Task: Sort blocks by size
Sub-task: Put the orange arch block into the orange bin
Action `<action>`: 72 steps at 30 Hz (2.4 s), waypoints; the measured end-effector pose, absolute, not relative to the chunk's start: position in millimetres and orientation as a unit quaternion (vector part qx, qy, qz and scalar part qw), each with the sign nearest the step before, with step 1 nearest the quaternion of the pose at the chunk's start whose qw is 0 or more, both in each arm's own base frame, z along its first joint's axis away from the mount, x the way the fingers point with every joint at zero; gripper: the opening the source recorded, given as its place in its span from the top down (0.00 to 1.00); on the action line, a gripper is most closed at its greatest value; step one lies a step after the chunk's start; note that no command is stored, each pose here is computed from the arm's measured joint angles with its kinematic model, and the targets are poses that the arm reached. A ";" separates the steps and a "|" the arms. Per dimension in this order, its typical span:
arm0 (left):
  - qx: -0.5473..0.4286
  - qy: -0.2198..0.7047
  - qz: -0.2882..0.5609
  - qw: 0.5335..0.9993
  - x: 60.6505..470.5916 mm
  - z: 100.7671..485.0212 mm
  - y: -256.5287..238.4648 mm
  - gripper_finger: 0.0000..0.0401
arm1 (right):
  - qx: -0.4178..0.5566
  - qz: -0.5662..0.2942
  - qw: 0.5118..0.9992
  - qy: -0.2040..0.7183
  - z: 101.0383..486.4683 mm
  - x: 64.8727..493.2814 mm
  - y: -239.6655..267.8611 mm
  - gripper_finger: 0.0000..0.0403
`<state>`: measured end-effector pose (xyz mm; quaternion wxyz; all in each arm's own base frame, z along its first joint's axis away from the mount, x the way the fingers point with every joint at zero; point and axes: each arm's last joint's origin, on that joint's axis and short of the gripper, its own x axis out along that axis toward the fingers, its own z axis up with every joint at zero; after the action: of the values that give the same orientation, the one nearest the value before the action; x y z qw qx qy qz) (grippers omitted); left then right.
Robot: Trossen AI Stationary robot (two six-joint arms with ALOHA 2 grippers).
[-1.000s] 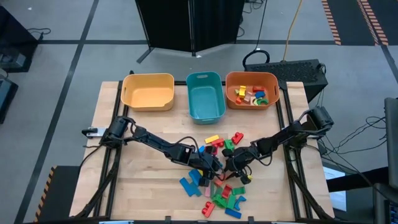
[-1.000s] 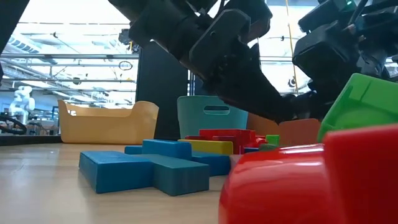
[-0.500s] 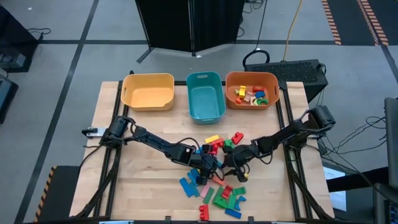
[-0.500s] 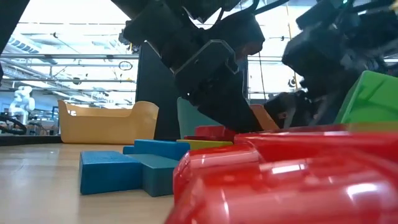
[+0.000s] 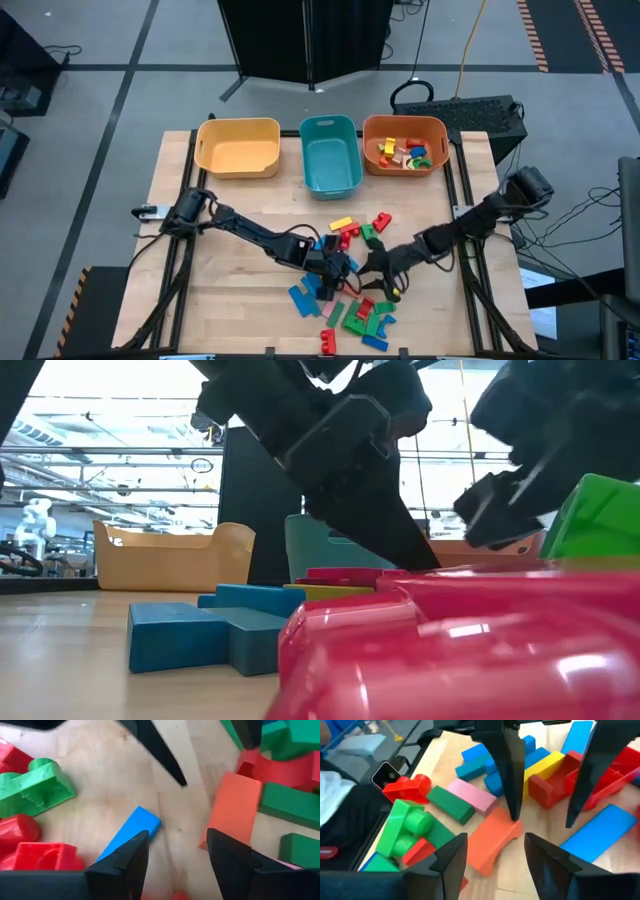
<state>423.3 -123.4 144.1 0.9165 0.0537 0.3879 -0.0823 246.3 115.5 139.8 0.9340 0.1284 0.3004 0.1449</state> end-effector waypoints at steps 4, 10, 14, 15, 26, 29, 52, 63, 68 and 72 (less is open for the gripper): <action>0.067 0.397 -0.093 0.911 420.6 143.5 -126.9 0.52 | 0.115 0.105 0.946 0.286 143.0 241.4 130.8 0.54; 0.058 0.401 -0.132 0.905 415.9 149.2 -134.2 0.52 | 0.086 0.042 0.955 0.280 157.9 241.1 154.7 0.53; 0.057 0.383 -0.141 0.911 414.0 158.4 -141.7 0.52 | 0.082 0.030 0.963 0.256 169.1 245.9 177.8 0.53; 0.058 0.384 -0.140 0.911 412.8 159.1 -143.8 0.52 | 0.075 0.027 0.964 0.255 168.6 247.5 183.8 0.53; 0.069 0.380 -0.111 0.916 399.0 158.8 -176.8 0.52 | -0.006 -0.046 0.942 0.332 134.0 279.6 223.8 0.53; 0.072 0.380 -0.113 0.915 397.6 158.8 -179.6 0.52 | -0.002 -0.054 0.942 0.331 137.2 284.6 227.0 0.53; 0.083 0.378 -0.109 0.916 398.3 158.9 -178.2 0.52 | 0.028 -0.091 0.893 0.440 122.5 284.7 202.4 0.54; 0.074 0.386 -0.086 0.916 397.4 157.7 -176.6 0.52 | -0.024 -0.069 0.891 0.448 123.7 287.3 197.3 0.71; 0.065 0.408 -0.023 0.910 393.4 153.8 -172.0 0.52 | -0.034 -0.054 0.887 0.458 123.5 286.4 197.6 0.58; 0.065 0.412 0.008 0.909 392.1 152.7 -169.5 0.52 | -0.060 -0.040 0.884 0.461 123.3 287.2 196.3 0.40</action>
<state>392.1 -169.5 152.7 0.9086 0.0654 0.4125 0.0076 287.2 196.3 123.3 0.8844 -0.0601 0.4611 -0.0400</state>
